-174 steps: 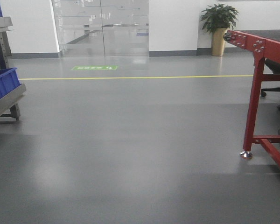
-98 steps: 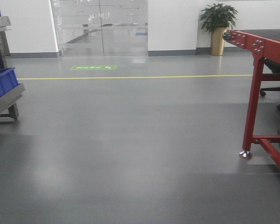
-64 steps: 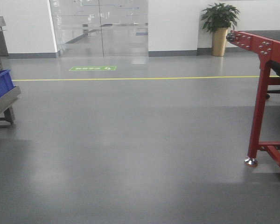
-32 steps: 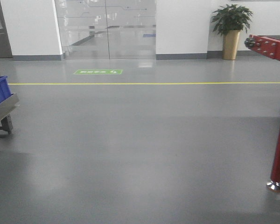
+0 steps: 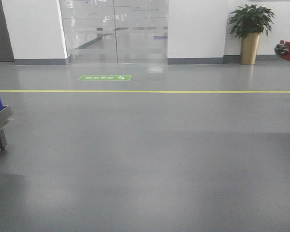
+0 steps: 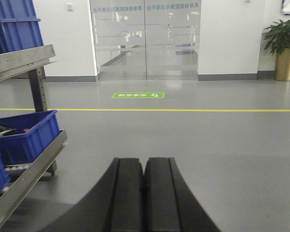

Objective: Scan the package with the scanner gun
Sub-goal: 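Drive the base forward and turn toward the red-framed table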

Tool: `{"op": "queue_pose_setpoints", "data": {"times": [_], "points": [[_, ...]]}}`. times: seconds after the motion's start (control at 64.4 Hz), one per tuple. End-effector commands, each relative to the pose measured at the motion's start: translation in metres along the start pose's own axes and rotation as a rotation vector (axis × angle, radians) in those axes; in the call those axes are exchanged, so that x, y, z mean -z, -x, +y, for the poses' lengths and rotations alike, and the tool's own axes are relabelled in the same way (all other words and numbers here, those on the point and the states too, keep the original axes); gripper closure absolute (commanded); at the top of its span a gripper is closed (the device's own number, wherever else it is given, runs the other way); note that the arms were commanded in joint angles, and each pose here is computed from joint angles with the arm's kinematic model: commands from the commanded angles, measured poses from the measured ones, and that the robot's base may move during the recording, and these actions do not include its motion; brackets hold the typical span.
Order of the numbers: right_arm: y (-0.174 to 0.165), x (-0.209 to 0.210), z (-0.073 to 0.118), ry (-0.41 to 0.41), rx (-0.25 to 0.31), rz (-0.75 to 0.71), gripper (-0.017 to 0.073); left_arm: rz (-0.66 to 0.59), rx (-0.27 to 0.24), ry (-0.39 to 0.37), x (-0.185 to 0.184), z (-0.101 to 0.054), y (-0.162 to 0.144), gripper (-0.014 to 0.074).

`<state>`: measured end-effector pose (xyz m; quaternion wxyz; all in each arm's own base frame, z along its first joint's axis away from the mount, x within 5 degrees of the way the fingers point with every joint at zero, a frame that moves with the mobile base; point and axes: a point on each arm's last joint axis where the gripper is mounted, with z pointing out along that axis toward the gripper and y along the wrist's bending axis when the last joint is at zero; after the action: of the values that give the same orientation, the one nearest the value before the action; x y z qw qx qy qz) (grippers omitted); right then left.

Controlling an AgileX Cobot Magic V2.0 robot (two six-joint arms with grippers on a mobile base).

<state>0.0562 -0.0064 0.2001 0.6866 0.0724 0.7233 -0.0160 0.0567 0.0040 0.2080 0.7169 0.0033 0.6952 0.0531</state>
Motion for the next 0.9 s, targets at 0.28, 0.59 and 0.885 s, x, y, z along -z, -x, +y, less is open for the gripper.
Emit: {"op": "queue_pose_setpoints", "data": {"times": [0.28, 0.59, 0.885], "points": [[0.002, 0.0003, -0.0002, -0.003, 0.008, -0.022, 0.0711, -0.031, 0.011, -0.06, 0.0005, -0.0033, 0.003, 0.0704], [0.002, 0.0003, -0.0002, -0.003, 0.008, -0.022, 0.0711, -0.031, 0.011, -0.06, 0.0005, -0.0033, 0.003, 0.0704], [0.0021, 0.0003, -0.0002, -0.003, 0.008, -0.024, 0.0711, -0.031, 0.011, -0.06, 0.0005, -0.0033, 0.003, 0.0704]]}}
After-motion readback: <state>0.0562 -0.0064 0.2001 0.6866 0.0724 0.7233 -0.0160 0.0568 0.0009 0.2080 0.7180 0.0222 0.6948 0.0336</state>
